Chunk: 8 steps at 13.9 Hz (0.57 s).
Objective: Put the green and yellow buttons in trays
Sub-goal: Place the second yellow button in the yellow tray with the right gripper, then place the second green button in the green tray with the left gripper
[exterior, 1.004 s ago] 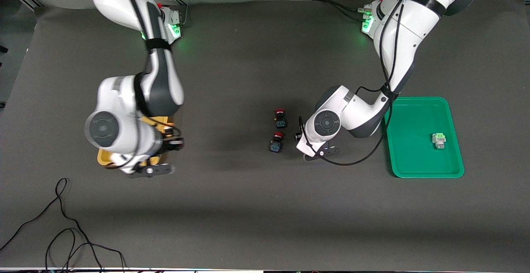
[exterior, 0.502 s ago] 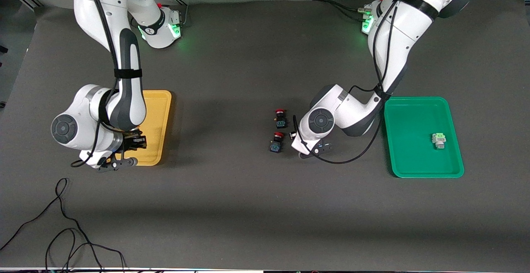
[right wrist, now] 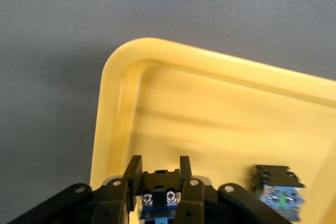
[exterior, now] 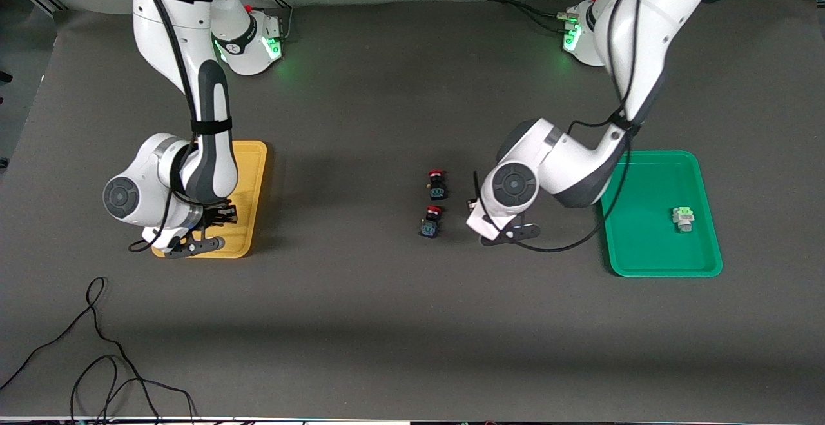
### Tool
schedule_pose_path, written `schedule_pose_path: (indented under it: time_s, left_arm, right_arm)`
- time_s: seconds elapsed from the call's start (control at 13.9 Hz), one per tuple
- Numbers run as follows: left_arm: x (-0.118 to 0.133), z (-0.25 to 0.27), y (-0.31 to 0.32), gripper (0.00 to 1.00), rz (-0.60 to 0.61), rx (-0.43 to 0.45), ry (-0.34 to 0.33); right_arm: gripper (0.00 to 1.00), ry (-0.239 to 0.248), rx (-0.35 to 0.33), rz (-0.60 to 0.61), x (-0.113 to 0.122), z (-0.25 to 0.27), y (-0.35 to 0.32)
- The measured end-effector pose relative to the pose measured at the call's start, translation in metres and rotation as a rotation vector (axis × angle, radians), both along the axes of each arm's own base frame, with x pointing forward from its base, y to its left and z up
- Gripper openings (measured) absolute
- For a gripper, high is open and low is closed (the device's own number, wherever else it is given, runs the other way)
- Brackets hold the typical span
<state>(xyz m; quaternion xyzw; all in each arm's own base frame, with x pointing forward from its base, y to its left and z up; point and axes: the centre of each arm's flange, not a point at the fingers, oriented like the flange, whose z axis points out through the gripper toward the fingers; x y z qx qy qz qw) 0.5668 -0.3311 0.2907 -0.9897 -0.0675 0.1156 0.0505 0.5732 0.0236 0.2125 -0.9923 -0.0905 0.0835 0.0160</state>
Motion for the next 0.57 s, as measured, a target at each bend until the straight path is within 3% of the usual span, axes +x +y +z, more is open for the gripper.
schedule_pose_path:
  time_s: [0.29, 0.5, 0.57]
  left_arm:
    - [0.026, 0.105, 0.133, 0.41, -0.208, 0.01, 0.06]
    - [0.044, 0.128, 0.26, 0.41, -0.336, -0.062, 0.085]
    - [0.047, 0.122, 0.297, 0.41, -0.371, -0.091, 0.084]
  right_arm:
    - [0.68, -0.003, 0.011, -0.012, 0.001, -0.003, 0.003]
    - [0.99, -0.029, 0.046, -0.015, 0.019, 0.028, 0.013]
    - [1.0, -0.046, 0.06, -0.016, 0.029, 0.045, 0.02]
